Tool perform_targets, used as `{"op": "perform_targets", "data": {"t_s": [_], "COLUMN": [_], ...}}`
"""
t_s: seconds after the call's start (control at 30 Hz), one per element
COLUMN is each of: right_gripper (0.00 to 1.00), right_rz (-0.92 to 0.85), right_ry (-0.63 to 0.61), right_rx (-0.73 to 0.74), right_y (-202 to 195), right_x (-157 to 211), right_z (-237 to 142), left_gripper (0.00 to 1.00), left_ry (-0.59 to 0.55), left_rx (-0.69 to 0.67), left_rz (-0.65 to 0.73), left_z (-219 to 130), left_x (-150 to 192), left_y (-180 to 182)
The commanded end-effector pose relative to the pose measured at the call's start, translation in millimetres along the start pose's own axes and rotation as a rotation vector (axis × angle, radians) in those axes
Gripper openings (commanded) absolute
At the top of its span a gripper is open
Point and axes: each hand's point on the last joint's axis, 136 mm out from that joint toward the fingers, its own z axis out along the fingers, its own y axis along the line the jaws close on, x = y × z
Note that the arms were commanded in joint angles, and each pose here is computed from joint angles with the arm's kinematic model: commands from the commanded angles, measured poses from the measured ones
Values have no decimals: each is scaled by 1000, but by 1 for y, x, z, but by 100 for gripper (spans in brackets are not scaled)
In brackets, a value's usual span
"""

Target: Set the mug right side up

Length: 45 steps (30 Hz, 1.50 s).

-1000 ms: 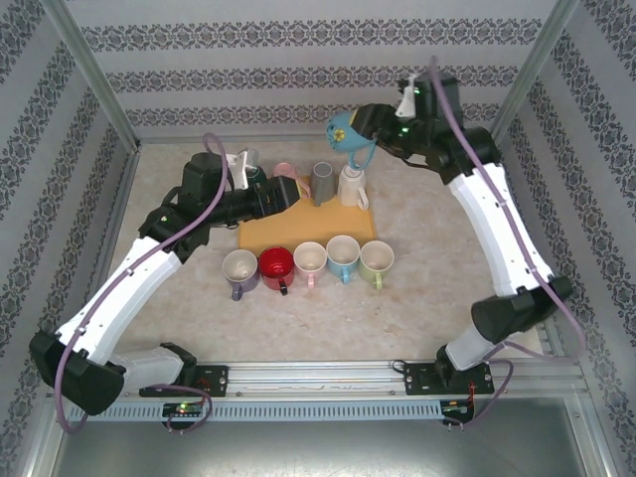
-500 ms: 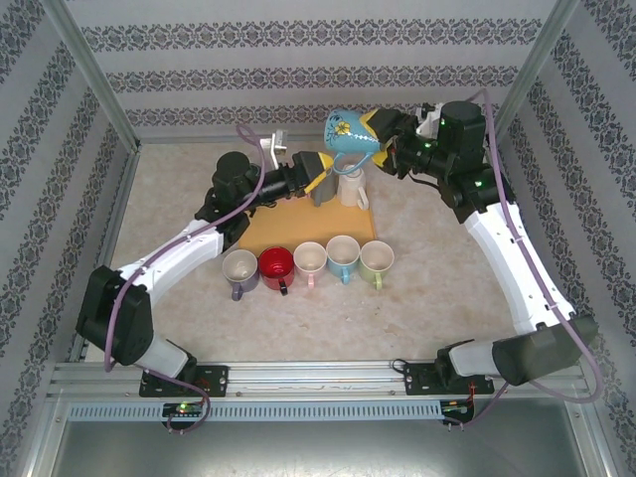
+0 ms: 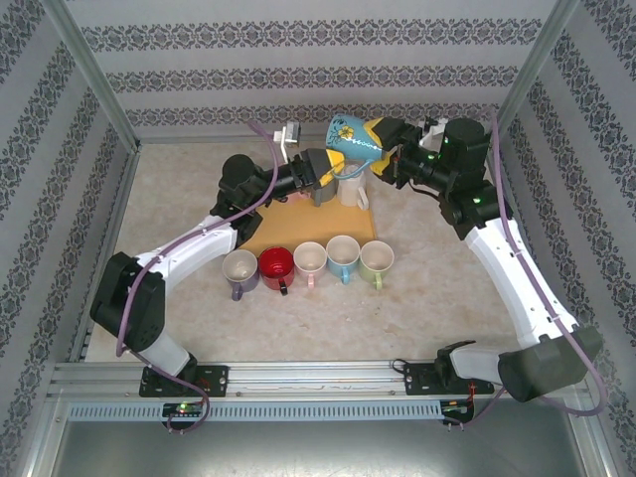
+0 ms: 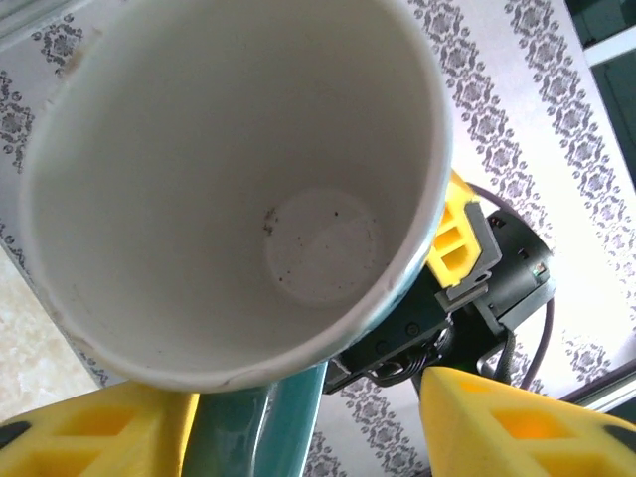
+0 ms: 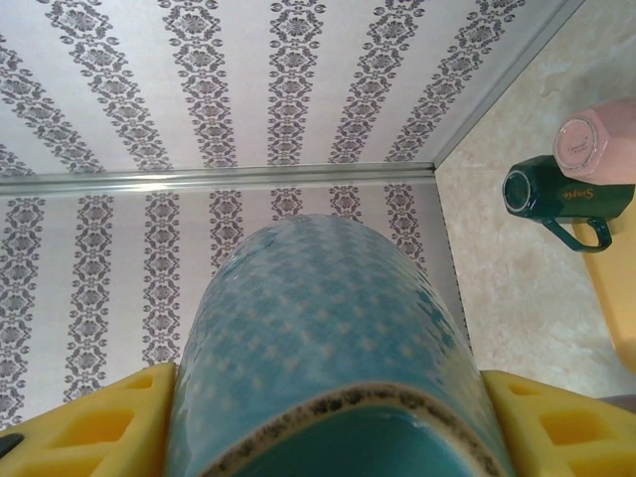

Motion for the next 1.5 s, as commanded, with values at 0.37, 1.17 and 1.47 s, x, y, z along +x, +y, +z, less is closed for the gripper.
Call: {"op": "perform_targets", "data": {"t_s": [0.37,1.17,1.47], "right_gripper": [28,75,71], "right_rz": [-67,-567,-660], "right_ry": [-29,-484,-767], "right_rx": [-96,540,595], "right_y": [24,-14,34], "right_x": [2,-47,-54], "right_z": [-17,-169,-238], "left_gripper": [5,0,0], "left_ry": [35,413,637], "left_rx": [70,-483,-759], "left_rz": [89,463,700], "left_z": [7,34,59], "left_x": [0,91,160], "left_y": [-35,3,60]}}
